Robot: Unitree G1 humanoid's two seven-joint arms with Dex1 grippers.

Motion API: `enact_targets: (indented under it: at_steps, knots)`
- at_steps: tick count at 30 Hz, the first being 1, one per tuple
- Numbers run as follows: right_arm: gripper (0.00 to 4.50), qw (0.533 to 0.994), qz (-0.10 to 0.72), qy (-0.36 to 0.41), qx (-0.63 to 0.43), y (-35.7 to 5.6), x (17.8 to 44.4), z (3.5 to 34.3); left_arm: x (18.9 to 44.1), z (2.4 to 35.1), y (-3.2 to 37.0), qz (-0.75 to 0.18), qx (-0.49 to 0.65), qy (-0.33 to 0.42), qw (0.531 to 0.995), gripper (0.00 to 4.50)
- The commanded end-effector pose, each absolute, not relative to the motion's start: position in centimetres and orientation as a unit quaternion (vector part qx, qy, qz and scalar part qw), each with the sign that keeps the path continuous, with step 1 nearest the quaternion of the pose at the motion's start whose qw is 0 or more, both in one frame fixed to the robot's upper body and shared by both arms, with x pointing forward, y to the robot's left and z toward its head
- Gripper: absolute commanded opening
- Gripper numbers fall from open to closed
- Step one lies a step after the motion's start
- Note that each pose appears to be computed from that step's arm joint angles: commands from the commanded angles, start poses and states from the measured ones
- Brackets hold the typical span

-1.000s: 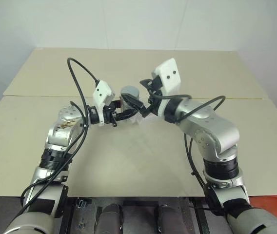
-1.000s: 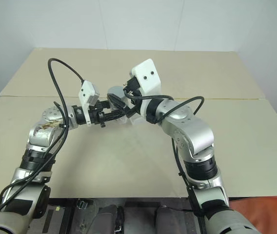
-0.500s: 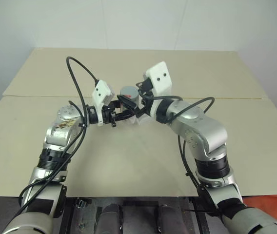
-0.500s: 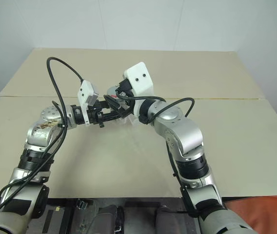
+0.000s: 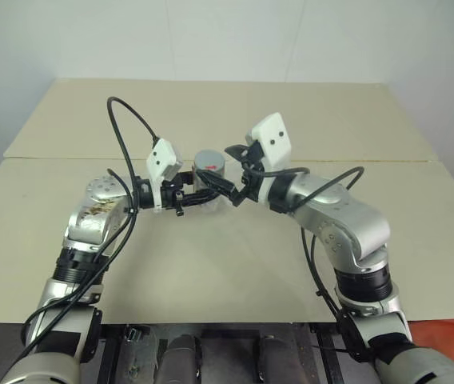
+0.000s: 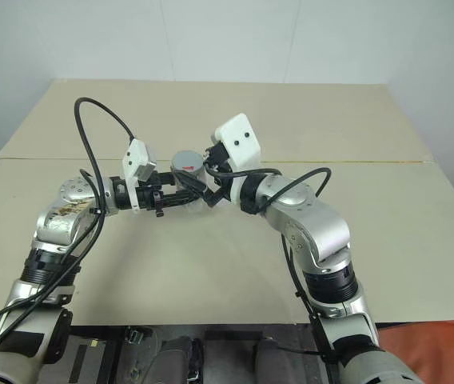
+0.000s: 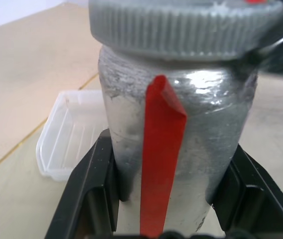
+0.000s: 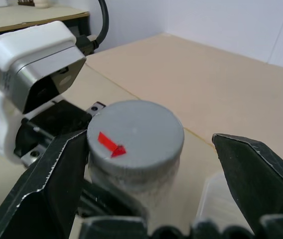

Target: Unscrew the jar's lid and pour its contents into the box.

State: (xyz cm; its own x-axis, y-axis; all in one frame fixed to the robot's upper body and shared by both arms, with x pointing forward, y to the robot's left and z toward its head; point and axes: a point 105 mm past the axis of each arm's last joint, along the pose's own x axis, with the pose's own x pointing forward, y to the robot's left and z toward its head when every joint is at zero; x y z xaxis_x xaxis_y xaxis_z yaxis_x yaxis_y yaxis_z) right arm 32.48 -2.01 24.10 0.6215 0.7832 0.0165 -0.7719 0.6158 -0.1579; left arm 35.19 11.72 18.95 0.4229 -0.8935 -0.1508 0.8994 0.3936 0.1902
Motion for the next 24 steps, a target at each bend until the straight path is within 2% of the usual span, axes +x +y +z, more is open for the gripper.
enact_targets:
  at_steps: [1, 16, 19, 24]
  knots:
    - [4.48, 0.914, 0.391, -0.081, -0.066, -4.4, 33.0, 26.0, 34.5, 20.6, 12.4, -0.546, 0.131, -0.023, 0.827, 2.03]
    - [4.48, 0.904, 0.413, -0.084, -0.073, -5.5, 32.1, 26.1, 33.5, 20.5, 13.0, -0.571, 0.14, -0.023, 0.808, 2.03]
    - [4.48, 0.889, 0.443, -0.097, -0.061, -5.5, 31.3, 27.1, 34.6, 20.7, 13.0, -0.55, 0.139, -0.03, 0.823, 2.03]
    - [4.48, 0.888, 0.445, -0.094, -0.062, -3.8, 31.7, 28.0, 36.4, 20.4, 11.0, -0.519, 0.136, -0.035, 0.843, 2.03]
